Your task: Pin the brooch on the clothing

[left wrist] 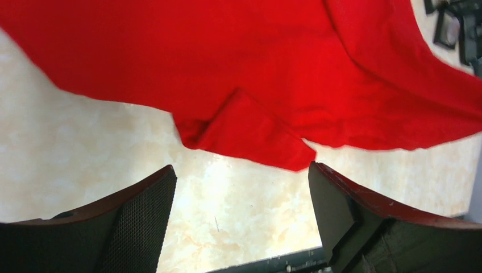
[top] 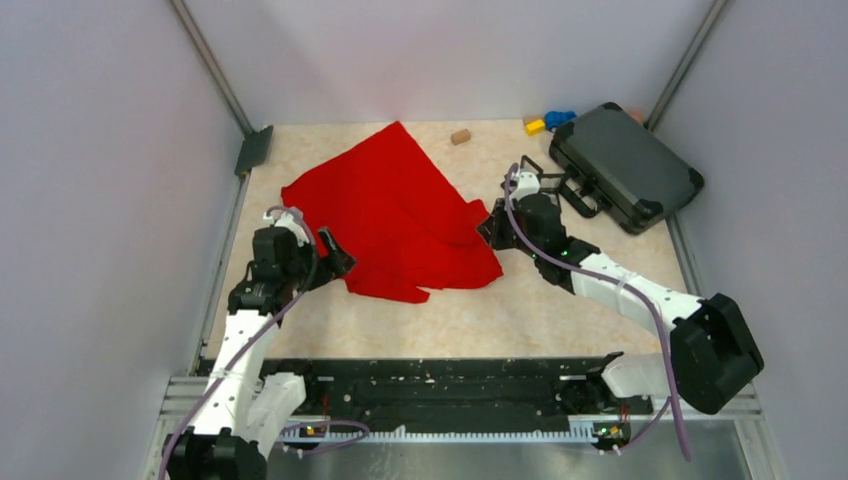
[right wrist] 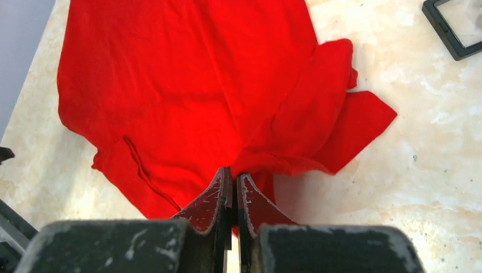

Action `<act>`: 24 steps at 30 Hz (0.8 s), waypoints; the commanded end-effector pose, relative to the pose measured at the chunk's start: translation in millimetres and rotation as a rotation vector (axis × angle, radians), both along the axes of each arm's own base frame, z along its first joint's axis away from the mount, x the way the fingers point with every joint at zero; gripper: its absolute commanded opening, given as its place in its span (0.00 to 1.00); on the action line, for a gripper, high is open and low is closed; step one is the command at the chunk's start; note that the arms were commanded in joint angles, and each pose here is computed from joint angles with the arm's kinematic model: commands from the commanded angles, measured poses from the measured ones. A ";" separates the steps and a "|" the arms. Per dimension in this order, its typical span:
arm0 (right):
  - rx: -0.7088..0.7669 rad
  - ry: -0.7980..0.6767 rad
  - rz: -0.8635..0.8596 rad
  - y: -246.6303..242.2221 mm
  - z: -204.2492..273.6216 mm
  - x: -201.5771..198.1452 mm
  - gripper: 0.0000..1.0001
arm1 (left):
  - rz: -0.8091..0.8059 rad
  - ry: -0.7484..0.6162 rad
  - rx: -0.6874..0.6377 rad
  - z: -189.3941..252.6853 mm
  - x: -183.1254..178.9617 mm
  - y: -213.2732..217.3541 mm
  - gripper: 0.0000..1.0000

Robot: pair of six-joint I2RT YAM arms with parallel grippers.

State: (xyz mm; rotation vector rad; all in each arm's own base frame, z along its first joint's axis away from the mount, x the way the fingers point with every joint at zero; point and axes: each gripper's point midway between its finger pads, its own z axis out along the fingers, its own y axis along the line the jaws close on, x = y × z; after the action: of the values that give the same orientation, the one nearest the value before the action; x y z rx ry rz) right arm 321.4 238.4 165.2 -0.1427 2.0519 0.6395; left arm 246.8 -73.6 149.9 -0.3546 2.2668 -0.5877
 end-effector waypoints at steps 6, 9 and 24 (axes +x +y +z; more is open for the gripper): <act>0.055 -0.128 -0.017 4.8 44.1 18.3 0.07 | 0.149 -0.012 -0.119 -38.3 12.9 1.2 0.86; 0.046 -0.134 -0.029 0.0 42.6 15.9 0.09 | 0.091 0.038 -0.167 -52.2 10.3 -12.8 0.78; 0.047 -0.111 -0.015 0.1 30.8 10.5 0.09 | 0.100 0.078 0.166 -90.0 23.3 -16.4 0.69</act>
State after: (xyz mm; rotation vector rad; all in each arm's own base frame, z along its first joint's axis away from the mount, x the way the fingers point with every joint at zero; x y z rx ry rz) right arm 328.2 237.5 176.3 -0.1340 2.0010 0.6302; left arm 241.4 -101.4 45.7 -0.4098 2.4366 -0.4750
